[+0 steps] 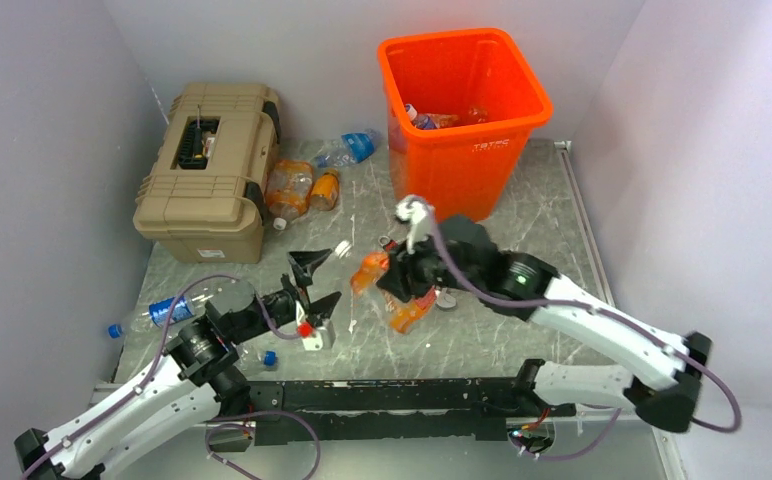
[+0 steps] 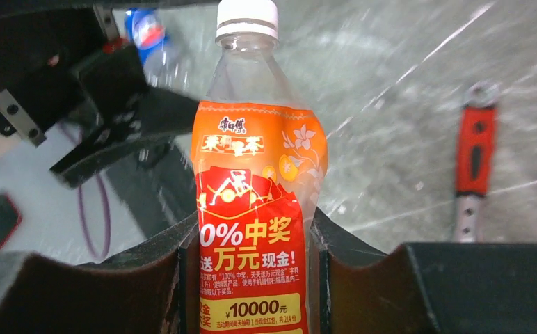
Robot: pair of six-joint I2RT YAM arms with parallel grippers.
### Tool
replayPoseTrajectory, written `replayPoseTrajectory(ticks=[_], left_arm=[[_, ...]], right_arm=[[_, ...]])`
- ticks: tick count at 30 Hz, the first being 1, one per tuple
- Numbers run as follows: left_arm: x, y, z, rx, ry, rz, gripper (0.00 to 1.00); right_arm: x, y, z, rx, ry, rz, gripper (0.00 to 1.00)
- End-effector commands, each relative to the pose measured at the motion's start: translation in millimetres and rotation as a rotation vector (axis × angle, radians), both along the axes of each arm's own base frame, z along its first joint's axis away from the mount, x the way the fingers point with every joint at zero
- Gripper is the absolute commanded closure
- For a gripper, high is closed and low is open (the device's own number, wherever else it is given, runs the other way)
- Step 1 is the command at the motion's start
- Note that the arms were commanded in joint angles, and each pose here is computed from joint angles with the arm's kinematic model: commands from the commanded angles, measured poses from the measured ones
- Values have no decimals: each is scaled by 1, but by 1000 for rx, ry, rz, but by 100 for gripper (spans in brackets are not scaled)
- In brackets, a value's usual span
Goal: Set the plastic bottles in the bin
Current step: Place the plastic bottle in the trash bin.
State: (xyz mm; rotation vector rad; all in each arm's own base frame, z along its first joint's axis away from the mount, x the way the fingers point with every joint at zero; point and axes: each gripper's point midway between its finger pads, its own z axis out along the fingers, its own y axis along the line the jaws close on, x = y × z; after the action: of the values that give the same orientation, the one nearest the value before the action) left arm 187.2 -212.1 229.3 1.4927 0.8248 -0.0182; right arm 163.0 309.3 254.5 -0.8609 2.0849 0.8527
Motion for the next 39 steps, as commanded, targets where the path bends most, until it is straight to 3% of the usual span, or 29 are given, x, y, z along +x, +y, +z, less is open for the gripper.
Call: replayPoseTrajectory(ticks=[1,5,9,12,20,28,34,39], left_arm=[[-3,-16,47,-265,216,-2,0],[1,-36,101,-568,565,11,1],[7,-60,136,-758,932,45,0],[1,-74,151,-842,1067,-34,0],[-21,-79,194,-965,1286,-440,1],[-23,-95,193,-892,1380,-661,3],[-30,-99,197,-838,1394,-752,10],[-35,-101,195,-789,1373,-722,26]], right_arm=[[42,-34,115,436,-356,-307,76],[37,-65,162,704,-503,-384,76],[36,-75,183,790,-554,-415,78],[28,-80,190,867,-575,-397,78],[7,-87,198,948,-590,-322,78],[-13,-75,200,1032,-546,-195,77],[-11,-66,194,1048,-505,-186,78],[-6,-56,189,1054,-475,-182,77]])
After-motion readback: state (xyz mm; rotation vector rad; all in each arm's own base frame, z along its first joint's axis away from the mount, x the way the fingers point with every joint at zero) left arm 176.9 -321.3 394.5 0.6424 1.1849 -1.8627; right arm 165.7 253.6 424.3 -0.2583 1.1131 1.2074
